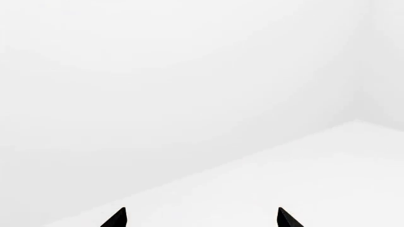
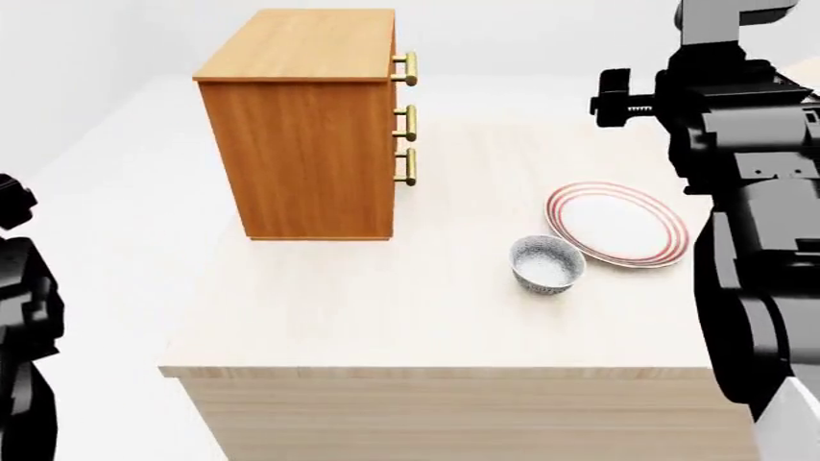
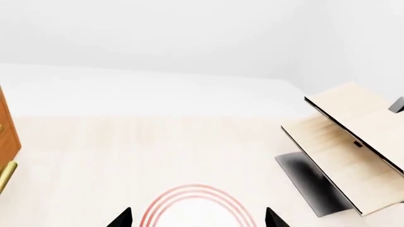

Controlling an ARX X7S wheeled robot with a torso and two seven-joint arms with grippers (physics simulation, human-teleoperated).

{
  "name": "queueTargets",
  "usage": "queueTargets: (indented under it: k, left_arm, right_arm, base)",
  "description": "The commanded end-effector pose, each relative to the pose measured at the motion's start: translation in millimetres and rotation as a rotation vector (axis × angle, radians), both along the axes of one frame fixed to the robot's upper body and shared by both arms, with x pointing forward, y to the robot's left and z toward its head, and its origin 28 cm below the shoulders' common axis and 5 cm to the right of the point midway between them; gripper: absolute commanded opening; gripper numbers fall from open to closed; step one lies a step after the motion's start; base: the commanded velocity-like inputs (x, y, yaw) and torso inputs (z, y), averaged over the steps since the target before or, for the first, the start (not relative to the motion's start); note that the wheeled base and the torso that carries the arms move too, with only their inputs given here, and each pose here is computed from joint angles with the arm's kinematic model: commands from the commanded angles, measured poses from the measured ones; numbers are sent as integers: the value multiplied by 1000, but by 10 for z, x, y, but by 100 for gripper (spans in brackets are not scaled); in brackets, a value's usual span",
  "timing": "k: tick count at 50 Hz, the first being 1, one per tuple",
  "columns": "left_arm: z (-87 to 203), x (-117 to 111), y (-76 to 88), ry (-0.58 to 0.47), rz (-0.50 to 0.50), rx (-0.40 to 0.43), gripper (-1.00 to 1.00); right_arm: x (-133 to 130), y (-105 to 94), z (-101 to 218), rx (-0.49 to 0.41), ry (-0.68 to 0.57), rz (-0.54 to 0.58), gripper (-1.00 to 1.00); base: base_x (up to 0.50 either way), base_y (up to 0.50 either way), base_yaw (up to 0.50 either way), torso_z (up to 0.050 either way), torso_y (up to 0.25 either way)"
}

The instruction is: Open the top drawer of the cabinet and put the bowl in it.

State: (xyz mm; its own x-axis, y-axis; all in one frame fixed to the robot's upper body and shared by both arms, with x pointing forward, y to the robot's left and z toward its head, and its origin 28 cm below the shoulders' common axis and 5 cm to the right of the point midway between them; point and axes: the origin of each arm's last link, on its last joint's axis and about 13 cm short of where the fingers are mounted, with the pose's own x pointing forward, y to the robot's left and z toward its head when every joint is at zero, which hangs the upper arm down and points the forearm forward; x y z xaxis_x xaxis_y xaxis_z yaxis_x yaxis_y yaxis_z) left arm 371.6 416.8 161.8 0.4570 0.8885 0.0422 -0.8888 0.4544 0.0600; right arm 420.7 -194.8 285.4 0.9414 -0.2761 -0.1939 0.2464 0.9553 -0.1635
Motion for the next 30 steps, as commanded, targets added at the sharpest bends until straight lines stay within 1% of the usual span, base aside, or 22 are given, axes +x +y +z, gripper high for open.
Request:
queueTargets:
  k: [1, 11, 30]
  left_arm:
    - [8, -10, 19, 20, 9, -14, 100]
    - [1, -6, 9, 28, 8, -15, 100]
    - [10, -6, 13, 28, 13, -9, 100]
  right_arm:
    - [5, -5, -79, 4, 11, 6, 100]
    - [-7, -28, -39, 21, 15, 5, 100]
    - [-20, -42, -36, 54, 29, 3, 100]
  base:
    - [0, 0, 0, 0, 0]
    - [16, 0, 0, 0, 0]
    - [500, 0, 0, 0, 0]
